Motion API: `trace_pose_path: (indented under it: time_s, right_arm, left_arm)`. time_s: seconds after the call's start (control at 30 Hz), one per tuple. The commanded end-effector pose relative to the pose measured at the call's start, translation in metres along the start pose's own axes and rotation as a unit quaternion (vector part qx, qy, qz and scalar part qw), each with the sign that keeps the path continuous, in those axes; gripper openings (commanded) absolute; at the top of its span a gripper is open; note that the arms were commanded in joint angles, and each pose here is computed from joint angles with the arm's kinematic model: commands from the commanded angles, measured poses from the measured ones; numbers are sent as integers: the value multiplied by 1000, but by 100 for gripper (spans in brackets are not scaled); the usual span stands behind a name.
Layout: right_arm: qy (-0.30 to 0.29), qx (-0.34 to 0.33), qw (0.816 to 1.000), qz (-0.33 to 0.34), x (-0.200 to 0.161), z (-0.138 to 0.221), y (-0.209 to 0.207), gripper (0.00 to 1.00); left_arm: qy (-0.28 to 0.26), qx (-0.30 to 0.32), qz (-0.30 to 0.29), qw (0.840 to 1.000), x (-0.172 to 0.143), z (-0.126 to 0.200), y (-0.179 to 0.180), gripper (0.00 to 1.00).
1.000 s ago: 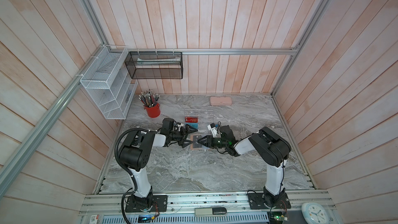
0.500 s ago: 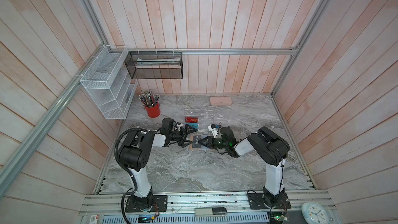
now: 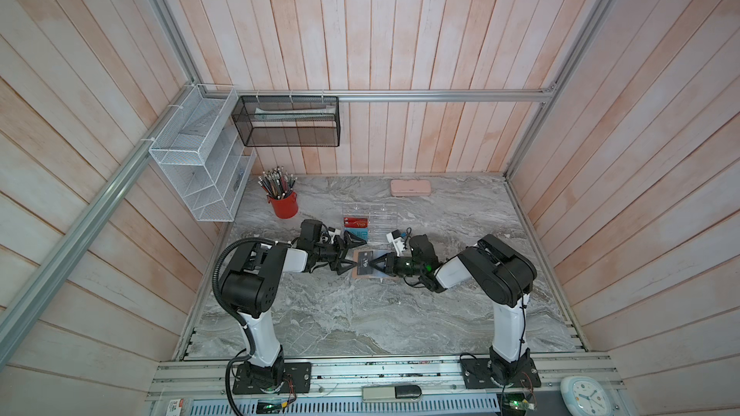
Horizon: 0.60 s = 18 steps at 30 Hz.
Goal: Take the credit cards out of the card holder
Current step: Take out the credit card from the card slot.
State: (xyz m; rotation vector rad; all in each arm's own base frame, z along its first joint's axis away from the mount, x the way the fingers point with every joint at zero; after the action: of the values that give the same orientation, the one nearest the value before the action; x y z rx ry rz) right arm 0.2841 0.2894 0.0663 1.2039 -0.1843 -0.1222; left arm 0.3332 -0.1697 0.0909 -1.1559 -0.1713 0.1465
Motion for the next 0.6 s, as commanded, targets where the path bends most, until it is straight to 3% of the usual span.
trace_pose_path:
  time_s: [0.0,0.57]
  right_arm:
    - [15,4,1000,6,0,-7,0,16]
    - [39,8,999,7,0,-17,3,22]
  left_arm:
    - [10,33,30,999,-10,-3,23,100]
    - [10,33,33,999,-11,-2,25,100]
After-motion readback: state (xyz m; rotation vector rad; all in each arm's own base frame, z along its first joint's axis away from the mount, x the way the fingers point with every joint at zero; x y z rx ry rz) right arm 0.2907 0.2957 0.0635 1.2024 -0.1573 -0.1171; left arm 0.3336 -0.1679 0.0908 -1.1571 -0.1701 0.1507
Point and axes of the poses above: each gripper's point midway between its finger pads, its own z axis back along the fingers, its own y axis along the line the jaws close on, x = y × z, the point moved 7 cm from there along z, back along the fingers, and after that the axes turned 15 degrees about -z, right-handed, at the moved point
